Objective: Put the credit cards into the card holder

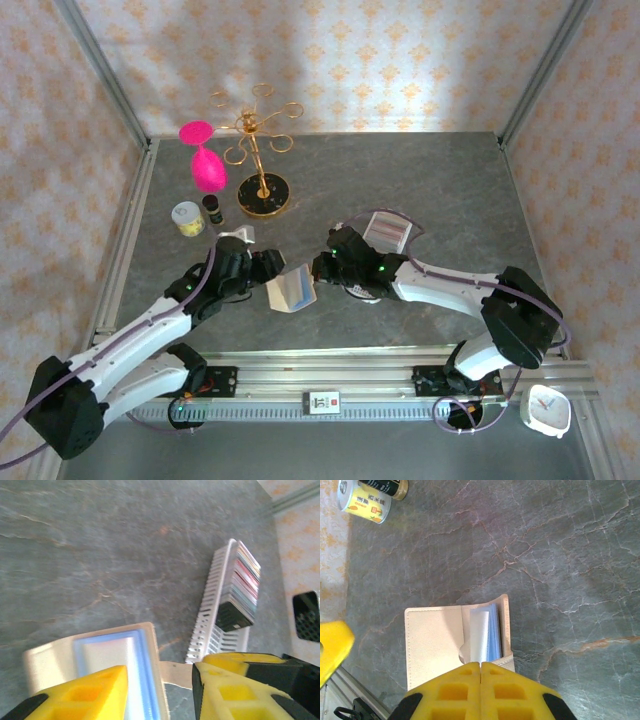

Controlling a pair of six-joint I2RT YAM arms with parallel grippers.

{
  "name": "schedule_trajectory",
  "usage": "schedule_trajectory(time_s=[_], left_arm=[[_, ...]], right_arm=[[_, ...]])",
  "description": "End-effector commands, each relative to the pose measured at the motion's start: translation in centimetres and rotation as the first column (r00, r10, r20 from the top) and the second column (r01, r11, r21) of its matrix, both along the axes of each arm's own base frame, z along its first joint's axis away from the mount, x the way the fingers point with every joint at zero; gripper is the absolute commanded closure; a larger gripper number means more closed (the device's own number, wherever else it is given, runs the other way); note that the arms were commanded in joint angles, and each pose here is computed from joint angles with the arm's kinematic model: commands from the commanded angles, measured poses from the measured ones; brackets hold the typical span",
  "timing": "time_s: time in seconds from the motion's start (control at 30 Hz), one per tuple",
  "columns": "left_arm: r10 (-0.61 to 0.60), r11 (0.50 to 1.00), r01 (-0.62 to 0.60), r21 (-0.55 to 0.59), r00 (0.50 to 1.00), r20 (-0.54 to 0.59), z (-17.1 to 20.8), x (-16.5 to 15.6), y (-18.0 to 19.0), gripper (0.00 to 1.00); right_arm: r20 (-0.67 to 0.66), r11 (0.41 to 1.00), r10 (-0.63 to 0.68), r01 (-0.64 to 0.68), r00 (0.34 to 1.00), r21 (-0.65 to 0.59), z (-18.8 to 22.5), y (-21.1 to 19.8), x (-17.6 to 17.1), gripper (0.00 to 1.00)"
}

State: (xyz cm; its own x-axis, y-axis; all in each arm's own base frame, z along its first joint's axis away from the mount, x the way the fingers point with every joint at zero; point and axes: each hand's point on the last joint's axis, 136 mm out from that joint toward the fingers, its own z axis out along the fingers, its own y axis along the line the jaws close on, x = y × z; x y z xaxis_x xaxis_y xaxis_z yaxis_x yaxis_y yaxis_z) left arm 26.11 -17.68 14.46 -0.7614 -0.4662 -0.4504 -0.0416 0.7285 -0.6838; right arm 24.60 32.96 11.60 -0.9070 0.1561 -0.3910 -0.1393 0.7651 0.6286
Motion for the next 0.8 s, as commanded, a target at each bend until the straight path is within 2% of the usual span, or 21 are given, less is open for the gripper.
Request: schedule_trajectory(time_s=[0.0, 0.13, 0.27, 0.4, 0.5, 0.77], left_arm=[[-0.12, 0.988, 0.115, -0.103, 0.992, -0.041, -0.8, -0.8, -2.8, 0.61], [-0.162, 0.985, 0.154, -0.075, 0.98, -0.118, -3.8, -1.7, -3.2, 0.58], [-0.138, 0.99, 0.138, -0.007, 0.975, -0.175, -6.9, -2.6, -1.9, 0.49], [-0.134, 0.99, 0.138, 0.0, 0.967, -0.214, -8.7, -3.6, -1.4, 0.39], [-0.135, 0.99, 0.139, 0.002, 0.966, -0.222, -9.1, -3.7, -1.4, 0.31], [-0.152, 0.988, 0.154, -0.009, 0.964, -0.217, -9.0, -3.3, -1.9, 0.2]], right_arm=[[0.025, 0.999, -0.008, 0.007, 1.0, 0.033, 1.1, 0.5, 0.4, 1.0], [0.025, 0.999, -0.01, 0.009, 1.0, 0.031, 1.0, 0.6, 0.5, 1.0], [0.026, 0.999, -0.014, 0.013, 1.0, 0.036, 1.1, 0.7, 0.6, 1.0], [0.027, 0.999, -0.017, 0.016, 0.999, 0.04, 1.2, 0.7, 0.7, 1.0], [0.029, 0.999, -0.018, 0.016, 0.999, 0.04, 1.3, 0.7, 0.7, 1.0], [0.028, 0.999, -0.018, 0.017, 0.999, 0.043, 1.2, 0.7, 0.7, 1.0]])
